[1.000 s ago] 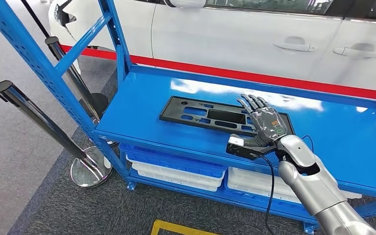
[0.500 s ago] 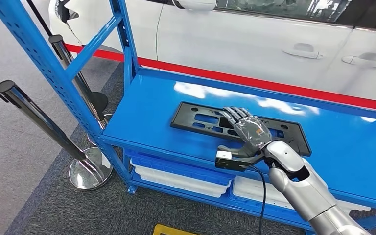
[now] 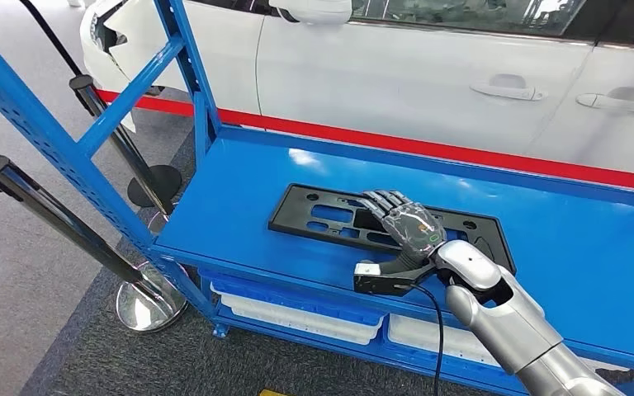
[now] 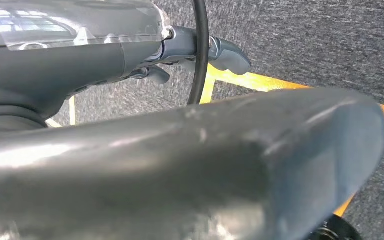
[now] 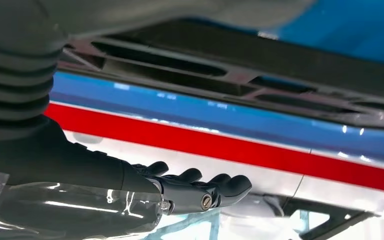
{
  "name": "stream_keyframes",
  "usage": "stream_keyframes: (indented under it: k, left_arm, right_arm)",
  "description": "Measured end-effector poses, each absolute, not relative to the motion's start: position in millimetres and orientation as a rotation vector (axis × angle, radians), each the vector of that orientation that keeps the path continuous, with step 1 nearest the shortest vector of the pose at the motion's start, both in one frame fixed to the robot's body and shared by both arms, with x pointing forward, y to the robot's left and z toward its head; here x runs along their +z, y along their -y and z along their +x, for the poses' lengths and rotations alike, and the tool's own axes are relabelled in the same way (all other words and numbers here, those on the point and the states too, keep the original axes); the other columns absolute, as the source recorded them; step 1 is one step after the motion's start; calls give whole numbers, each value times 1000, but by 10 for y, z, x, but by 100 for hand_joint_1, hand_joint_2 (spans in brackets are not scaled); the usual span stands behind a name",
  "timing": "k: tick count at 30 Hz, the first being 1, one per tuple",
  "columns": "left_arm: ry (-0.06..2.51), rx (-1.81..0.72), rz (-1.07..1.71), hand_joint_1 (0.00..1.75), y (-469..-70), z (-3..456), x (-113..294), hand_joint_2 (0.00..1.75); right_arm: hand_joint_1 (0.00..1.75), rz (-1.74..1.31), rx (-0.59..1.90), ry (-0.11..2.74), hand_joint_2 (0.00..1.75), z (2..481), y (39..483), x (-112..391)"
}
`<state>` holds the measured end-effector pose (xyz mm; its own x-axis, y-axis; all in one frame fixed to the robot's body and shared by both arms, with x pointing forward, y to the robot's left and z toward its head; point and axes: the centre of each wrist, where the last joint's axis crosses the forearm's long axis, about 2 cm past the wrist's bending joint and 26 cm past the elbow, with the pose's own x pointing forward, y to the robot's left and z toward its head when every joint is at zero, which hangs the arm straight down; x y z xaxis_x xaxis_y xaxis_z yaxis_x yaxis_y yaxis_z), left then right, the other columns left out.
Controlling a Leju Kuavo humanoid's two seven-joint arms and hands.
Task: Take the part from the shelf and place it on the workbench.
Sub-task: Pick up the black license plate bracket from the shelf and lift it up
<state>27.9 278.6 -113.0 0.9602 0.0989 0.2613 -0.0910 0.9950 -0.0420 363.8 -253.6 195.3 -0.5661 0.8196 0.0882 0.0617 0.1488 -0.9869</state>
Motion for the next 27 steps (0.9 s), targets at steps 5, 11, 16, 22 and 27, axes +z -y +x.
stream_keyframes:
  k: [5,11,16,22,27]
  left_arm:
    - [273,95,-31,0,-2786,286,-1129,0]
    - [282,103,-37,0,-2774,283,-1129,0]
    - [282,117,-36,0,-2774,287,-1129,0]
    - [292,132,-44,0,-2764,286,-1128,0]
    - [297,130,-49,0,-2758,283,-1128,0]
  right_arm:
    - [0,-833,1525,1738,175,3648,2465,1907]
    - [0,-841,1560,1700,175,3679,2409,1849]
    - [0,-862,1585,1672,175,3716,2389,1830]
    - [0,-918,1592,1626,175,3753,2368,1787]
    - [0,-936,1585,1610,175,3788,2381,1783]
